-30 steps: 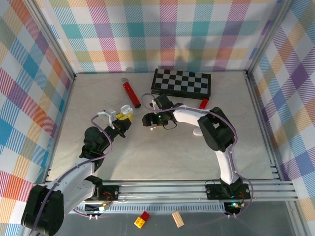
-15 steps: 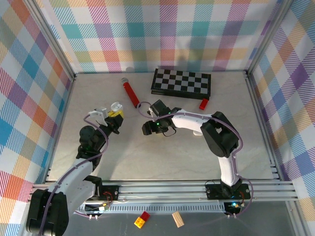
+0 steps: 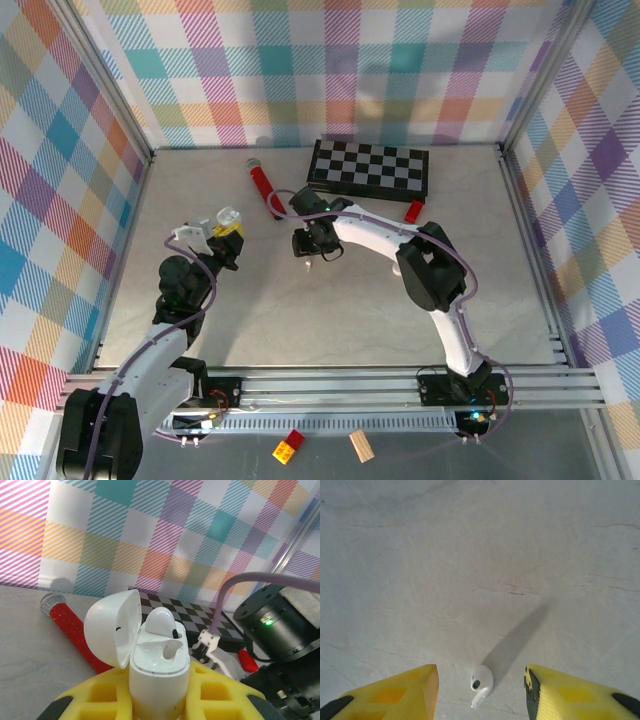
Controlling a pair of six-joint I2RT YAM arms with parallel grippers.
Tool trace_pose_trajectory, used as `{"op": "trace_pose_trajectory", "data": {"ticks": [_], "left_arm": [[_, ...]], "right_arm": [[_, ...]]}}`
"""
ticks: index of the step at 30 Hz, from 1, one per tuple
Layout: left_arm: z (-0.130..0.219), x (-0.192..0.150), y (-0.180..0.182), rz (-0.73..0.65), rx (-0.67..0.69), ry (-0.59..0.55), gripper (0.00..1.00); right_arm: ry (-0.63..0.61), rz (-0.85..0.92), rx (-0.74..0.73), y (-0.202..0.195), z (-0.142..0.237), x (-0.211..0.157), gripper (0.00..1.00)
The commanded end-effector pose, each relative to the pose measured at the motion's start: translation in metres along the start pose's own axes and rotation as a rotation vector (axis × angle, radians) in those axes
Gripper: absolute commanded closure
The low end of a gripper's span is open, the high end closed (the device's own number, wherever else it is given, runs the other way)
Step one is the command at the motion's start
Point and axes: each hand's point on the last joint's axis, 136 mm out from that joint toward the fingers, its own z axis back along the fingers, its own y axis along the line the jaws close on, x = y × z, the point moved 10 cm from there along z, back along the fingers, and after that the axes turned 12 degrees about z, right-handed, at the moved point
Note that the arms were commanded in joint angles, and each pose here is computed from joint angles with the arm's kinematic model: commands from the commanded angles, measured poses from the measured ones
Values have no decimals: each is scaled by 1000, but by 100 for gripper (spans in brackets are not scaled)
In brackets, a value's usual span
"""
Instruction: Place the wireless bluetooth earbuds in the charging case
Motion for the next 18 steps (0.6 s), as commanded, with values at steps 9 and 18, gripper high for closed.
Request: {"op": "trace_pose_trajectory", "data": {"ticks": [9,18], "left_arm": [[2,2,1,-3,-6,-10,96],[2,0,1,-1,-10,-6,96]], "right_arm": [[120,18,-28,9,-25,-9,63],[123,53,-38,10,-17,-11,74]]}}
